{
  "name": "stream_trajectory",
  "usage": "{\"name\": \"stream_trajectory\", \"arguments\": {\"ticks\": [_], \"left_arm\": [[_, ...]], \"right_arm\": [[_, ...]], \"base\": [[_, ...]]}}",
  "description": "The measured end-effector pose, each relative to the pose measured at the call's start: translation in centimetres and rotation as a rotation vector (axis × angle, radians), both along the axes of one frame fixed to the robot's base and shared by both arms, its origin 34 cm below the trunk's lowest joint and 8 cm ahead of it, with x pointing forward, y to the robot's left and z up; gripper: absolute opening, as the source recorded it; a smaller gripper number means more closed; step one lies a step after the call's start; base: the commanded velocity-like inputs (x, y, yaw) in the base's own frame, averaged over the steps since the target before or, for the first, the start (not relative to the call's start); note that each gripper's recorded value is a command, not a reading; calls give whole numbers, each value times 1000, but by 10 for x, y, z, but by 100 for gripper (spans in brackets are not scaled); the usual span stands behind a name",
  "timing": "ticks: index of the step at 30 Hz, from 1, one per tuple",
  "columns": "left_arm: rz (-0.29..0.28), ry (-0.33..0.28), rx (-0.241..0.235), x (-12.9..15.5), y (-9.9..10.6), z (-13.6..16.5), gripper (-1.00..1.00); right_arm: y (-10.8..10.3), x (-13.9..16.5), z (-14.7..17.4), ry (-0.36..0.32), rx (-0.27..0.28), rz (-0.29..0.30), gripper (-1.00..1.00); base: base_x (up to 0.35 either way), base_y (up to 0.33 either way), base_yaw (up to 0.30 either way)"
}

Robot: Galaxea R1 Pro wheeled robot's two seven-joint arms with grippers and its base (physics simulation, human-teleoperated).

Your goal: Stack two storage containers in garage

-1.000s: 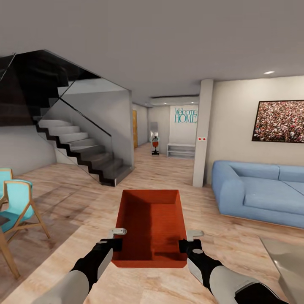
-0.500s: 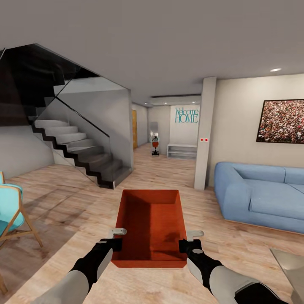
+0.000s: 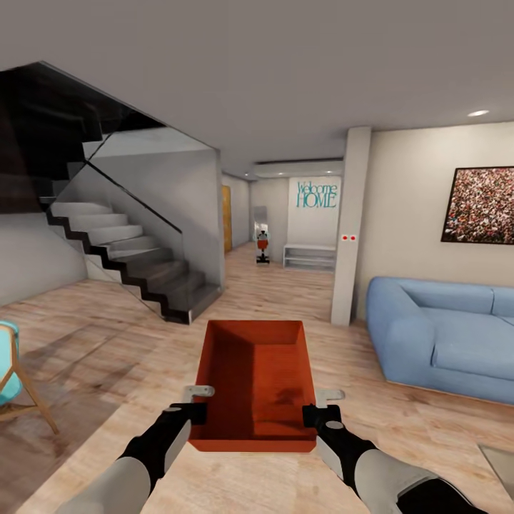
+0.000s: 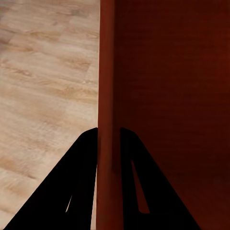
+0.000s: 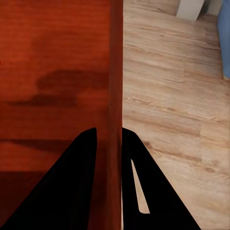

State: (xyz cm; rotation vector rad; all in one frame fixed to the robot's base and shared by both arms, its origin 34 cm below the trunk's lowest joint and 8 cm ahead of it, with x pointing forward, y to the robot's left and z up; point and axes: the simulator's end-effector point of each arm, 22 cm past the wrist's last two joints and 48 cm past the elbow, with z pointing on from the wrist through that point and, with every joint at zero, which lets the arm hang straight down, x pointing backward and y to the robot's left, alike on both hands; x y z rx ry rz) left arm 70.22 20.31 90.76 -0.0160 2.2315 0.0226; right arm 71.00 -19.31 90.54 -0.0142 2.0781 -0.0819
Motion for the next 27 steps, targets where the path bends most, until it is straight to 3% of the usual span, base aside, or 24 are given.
{"name": "stream_trajectory", "arguments": {"ticks": [27], "left_arm": [[2,3,-2,-1,0,-1,-100]], "right_arm": [[0,0,0,4,-3,2,-100]], "base": [[322,0,0]]}}
